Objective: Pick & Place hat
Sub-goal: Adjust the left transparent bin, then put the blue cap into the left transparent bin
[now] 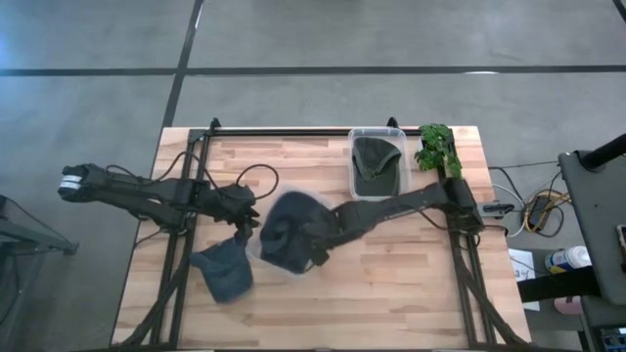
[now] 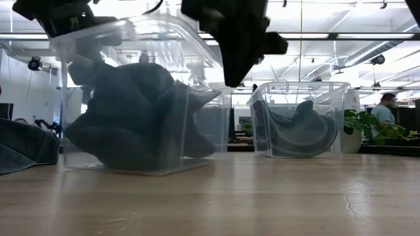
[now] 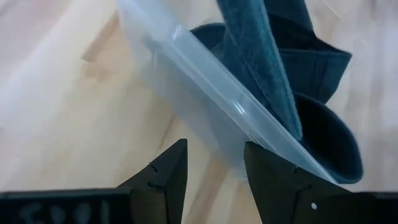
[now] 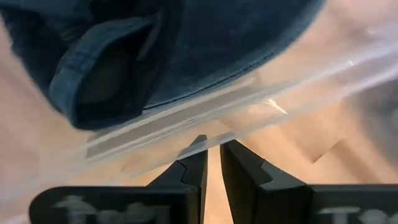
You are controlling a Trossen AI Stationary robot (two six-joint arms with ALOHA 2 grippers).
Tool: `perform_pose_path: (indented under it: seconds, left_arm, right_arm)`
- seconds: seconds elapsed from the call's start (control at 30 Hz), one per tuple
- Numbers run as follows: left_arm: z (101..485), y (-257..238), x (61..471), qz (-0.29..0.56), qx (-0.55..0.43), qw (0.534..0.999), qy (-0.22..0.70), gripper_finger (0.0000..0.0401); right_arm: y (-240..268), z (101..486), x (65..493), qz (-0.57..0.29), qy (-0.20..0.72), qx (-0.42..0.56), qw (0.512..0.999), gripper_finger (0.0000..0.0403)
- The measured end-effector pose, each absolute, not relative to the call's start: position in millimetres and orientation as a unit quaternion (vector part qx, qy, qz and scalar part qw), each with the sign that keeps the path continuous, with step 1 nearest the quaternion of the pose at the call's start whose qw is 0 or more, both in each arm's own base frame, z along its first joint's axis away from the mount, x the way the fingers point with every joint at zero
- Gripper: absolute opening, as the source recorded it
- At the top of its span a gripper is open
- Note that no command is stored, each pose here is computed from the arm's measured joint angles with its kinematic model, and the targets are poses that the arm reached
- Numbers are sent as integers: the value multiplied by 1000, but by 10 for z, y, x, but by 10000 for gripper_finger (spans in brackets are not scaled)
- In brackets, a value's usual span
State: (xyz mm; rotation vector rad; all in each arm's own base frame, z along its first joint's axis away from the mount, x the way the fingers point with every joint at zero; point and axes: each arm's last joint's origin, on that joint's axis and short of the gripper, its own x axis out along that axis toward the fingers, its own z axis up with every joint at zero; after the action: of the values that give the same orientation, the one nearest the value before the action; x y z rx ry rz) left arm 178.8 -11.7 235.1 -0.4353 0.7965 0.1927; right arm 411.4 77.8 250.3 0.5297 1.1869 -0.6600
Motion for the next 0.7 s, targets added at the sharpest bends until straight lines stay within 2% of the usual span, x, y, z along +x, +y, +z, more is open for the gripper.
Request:
perform_pose_path:
  seconds: [0.2, 0.37, 0.47, 0.7]
  left_arm:
    - [2346, -67, 1781, 149, -147, 904, 373, 153]
    - [2431, -51, 1779, 167, -139, 905, 365, 153]
    - [2513, -49, 1739, 168, -140, 905, 366, 153]
    - [2892, -43, 1633, 162, -146, 916, 337, 153]
  right_arm:
    - [428, 2538, 4154, -326, 536, 207, 751, 43]
    - [297, 2649, 4072, -347, 537, 189, 745, 43]
    - [322, 2795, 3964, -359, 530, 168, 750, 43]
    - [622, 3199, 3710, -336, 480, 136, 799, 43]
